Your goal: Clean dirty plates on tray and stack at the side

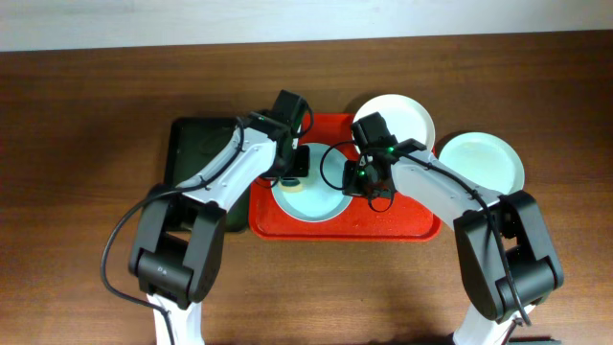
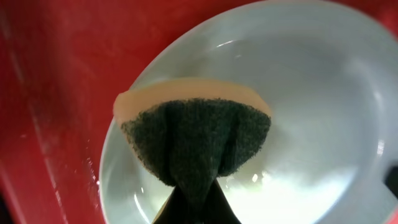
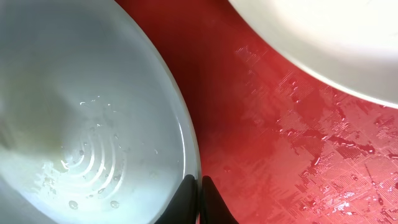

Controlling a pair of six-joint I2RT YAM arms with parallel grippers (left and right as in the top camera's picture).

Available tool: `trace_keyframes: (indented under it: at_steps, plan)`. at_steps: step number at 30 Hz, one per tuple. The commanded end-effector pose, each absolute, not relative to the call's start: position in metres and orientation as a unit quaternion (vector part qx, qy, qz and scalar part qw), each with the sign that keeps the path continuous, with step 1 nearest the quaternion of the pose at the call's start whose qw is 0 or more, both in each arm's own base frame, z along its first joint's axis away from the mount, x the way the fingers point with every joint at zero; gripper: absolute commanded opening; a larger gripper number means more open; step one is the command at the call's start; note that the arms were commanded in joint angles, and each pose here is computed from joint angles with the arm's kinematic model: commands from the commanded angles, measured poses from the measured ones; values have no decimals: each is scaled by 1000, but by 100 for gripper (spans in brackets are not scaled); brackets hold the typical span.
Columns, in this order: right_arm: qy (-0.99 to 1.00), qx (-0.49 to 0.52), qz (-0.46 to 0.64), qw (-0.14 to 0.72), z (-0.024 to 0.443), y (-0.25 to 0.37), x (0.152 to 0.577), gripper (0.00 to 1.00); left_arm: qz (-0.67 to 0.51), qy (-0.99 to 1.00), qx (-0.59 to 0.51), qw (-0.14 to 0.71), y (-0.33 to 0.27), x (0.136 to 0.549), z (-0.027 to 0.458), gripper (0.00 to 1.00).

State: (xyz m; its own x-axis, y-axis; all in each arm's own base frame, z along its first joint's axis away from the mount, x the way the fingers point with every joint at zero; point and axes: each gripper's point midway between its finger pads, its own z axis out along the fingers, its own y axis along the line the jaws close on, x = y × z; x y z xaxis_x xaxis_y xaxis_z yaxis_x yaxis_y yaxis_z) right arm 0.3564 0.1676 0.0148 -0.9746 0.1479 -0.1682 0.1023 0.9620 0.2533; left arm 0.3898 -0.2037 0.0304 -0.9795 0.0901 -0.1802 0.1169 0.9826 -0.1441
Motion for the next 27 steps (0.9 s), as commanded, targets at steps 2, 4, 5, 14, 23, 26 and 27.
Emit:
trace_keyframes:
  at_steps: [2, 4, 5, 14, 23, 26, 27]
  plan:
    - [988, 62, 117, 74, 3, 168, 347, 4, -58, 995, 60, 56, -201, 383, -6, 0]
    - [988, 62, 117, 75, 4, 168, 348, 4, -55, 996, 58, 43, -201, 380, -20, 0]
    - [988, 62, 117, 75, 4, 168, 348, 4, -56, 996, 60, 35, -203, 377, -25, 0]
    - [988, 62, 118, 76, 4, 169, 348, 4, -125, 986, 111, -6, -261, 343, -36, 0]
    - [988, 62, 117, 74, 4, 168, 348, 4, -193, 969, 153, -15, -308, 322, -27, 0]
    - [988, 62, 117, 74, 3, 168, 347, 4, -170, 975, 145, 0, -296, 332, -24, 0]
    - [988, 62, 117, 74, 4, 168, 347, 4, -153, 978, 140, 10, -288, 337, -22, 0]
